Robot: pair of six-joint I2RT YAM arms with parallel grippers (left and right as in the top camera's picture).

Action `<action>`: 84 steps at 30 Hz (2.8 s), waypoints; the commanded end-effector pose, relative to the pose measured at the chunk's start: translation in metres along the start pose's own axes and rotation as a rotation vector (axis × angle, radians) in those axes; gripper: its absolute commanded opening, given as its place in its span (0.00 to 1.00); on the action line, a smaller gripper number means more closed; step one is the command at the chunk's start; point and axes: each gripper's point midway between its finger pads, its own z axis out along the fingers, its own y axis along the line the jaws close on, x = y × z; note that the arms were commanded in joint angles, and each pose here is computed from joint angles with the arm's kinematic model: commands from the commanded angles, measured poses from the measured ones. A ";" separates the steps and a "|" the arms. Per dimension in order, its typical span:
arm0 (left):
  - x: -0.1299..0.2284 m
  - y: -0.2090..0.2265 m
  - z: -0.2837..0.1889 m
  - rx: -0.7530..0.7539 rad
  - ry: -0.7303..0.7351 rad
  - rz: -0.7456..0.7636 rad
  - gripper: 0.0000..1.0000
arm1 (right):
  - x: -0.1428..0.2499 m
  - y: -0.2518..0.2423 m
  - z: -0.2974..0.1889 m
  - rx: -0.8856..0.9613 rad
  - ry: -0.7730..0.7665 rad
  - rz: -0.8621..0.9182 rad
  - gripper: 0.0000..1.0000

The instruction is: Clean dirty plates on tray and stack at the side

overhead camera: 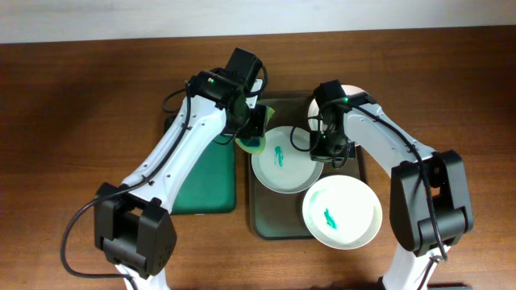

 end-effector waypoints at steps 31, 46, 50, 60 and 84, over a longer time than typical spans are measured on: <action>0.053 -0.105 0.127 0.298 0.318 0.103 0.00 | 0.004 -0.004 0.006 0.007 -0.018 0.014 0.04; 0.018 -0.047 0.068 -0.019 0.042 0.121 0.00 | 0.004 -0.004 0.006 0.007 -0.018 0.014 0.04; 0.023 -0.040 0.097 -0.010 0.015 0.107 0.00 | 0.004 -0.004 0.006 0.007 -0.017 0.014 0.04; 0.062 -0.069 0.131 0.120 0.077 0.089 0.00 | 0.005 -0.005 0.006 0.007 -0.014 0.015 0.04; 0.029 0.102 -0.052 -0.154 -0.104 -0.161 0.00 | 0.006 -0.003 0.006 0.001 -0.010 0.014 0.19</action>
